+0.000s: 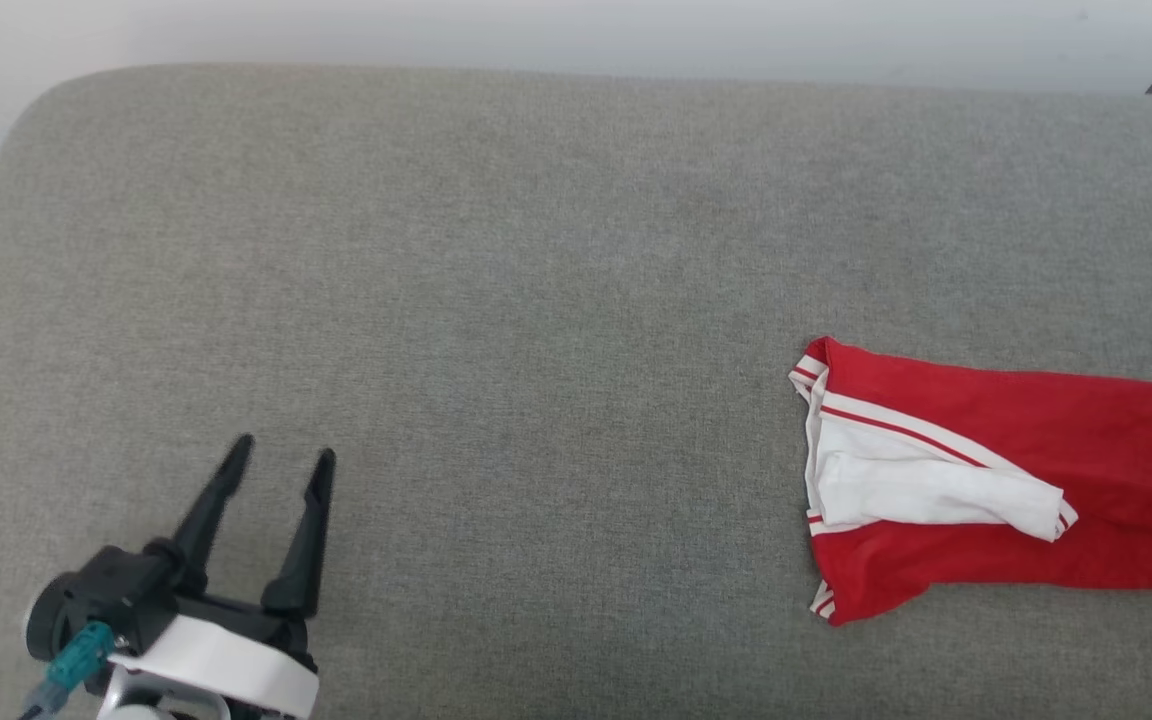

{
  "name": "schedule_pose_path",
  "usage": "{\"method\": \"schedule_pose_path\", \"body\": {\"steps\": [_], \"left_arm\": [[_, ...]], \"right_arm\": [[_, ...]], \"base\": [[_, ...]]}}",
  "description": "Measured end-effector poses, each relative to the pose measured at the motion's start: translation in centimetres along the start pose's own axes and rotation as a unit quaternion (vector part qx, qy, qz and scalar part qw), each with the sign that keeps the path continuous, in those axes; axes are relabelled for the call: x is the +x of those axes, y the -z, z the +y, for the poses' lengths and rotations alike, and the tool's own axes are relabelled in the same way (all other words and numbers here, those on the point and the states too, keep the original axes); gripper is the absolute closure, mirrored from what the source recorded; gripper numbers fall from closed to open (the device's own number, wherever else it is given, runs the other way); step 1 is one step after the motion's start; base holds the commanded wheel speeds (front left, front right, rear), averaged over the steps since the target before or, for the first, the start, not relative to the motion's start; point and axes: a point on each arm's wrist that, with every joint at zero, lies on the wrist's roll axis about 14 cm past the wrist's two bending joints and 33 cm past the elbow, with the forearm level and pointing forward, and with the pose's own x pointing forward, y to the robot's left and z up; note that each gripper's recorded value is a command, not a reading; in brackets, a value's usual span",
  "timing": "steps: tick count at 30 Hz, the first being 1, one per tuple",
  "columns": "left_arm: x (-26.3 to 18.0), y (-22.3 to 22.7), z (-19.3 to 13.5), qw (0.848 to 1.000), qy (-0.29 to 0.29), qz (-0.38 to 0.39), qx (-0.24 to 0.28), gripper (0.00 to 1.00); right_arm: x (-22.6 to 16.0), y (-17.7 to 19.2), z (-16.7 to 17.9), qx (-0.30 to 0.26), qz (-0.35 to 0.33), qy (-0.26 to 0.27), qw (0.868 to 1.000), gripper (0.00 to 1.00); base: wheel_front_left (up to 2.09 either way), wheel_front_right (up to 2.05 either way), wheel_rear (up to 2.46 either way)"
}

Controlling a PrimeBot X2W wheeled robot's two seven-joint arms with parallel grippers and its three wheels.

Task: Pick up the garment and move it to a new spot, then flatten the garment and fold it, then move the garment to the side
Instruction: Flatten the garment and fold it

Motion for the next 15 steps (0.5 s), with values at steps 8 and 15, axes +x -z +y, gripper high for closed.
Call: {"method": "schedule_pose_path", "body": {"steps": [8,15], "left_arm": [[-0.7,-0.1,0.5,1.000,-0.016,-0.003,-0.010,0.00],[-1.2,0.1,0.8,1.000,-0.024,0.000,-0.011,0.00]], "right_arm": [[-2.8,0.4,11.3,-0.060,-0.001,-0.157,0.986,1.00],[-5.7,2.6,19.2,-0.120,0.029,-0.265,0.957,1.00]], "base": [[0.00,0.00,0.00],[0.00,0.00,0.00]]}}
